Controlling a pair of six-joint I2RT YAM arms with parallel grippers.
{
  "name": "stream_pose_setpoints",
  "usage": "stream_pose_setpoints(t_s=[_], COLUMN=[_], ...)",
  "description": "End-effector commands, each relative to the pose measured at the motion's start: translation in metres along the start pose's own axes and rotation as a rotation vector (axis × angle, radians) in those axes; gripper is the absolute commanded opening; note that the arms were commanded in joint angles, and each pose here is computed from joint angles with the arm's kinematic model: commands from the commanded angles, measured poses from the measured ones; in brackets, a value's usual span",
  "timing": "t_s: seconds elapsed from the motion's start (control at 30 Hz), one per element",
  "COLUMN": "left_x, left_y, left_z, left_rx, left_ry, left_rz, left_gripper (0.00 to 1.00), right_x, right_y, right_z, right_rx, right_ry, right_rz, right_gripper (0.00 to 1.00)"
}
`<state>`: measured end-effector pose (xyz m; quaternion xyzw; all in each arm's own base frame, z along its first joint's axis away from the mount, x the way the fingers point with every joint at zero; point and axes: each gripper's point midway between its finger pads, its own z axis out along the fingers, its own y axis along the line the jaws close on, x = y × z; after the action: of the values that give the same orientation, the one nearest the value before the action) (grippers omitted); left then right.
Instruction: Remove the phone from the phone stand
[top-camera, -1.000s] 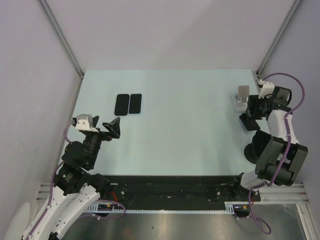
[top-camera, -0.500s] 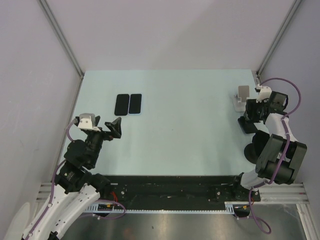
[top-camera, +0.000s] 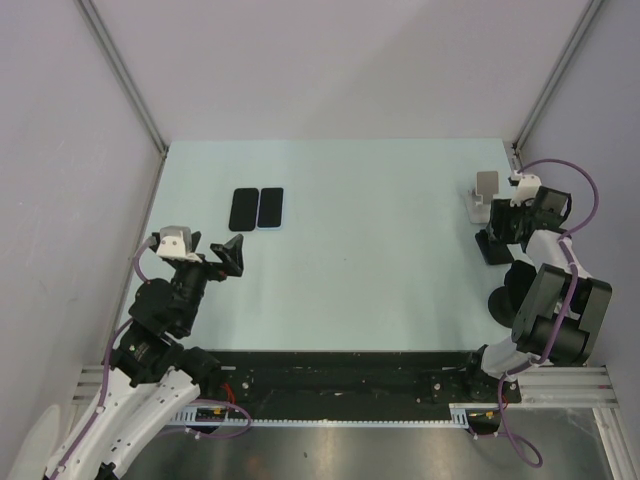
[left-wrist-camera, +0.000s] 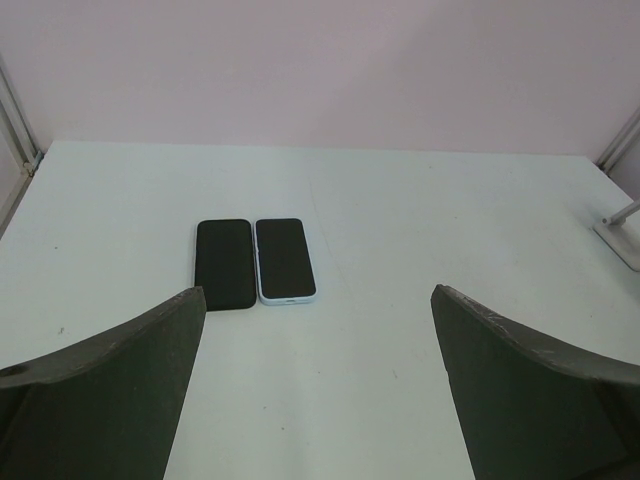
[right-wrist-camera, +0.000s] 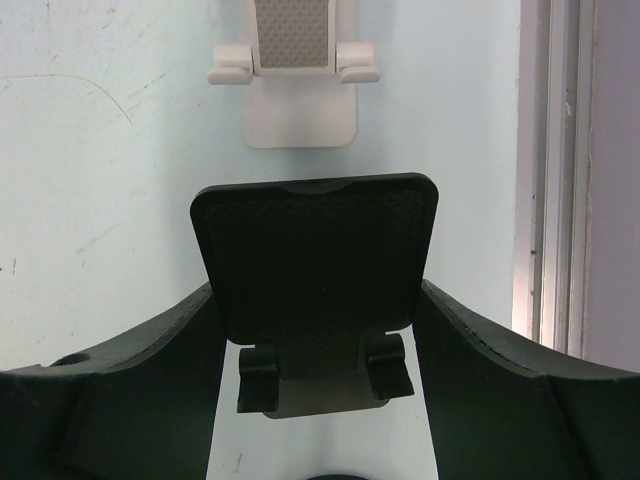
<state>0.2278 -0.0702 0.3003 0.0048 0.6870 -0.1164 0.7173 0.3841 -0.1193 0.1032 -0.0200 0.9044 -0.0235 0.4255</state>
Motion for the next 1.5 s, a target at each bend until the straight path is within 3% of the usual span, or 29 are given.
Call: stream_pose_setpoints(t_s=[0.0, 0.27, 0.77, 1.07, 1.47], left_x=[-0.004, -0.006, -0.008, -0.007, -0.007], left_y=[0.001, 0.0, -0.001, -0.001, -0.003], left_z=[0.002, 0.001, -0.001, -0.001, -0.001], left_rx=[-0.004, 0.003, 0.012, 0.013, 0.021], left_ry=[-0.019, -0.026, -0.035, -0.032, -0.032], left_rz=[0.023, 0.018, 0.012, 0.015, 0.012], left_gripper=[1.0, 1.0, 1.0, 1.0, 1.0], right_x=[-0.013, -0.018, -0.016, -0.024, -0.058], right_y=[-0.005, -0.006, -0.002, -0.003, -0.007], right_z=[-0.001, -0.01, -0.011, -0.016, -0.051], right_rx=[0.036, 0.052, 0.044, 0.06, 0.125], right_ry=[-0.051, -0.067, -0.059, -0.084, -0.188], right_rz=[-0.003, -0.004, 0.037, 0.038, 0.056], right_gripper=[0.49, 0.66, 0.87, 0.87, 0.94])
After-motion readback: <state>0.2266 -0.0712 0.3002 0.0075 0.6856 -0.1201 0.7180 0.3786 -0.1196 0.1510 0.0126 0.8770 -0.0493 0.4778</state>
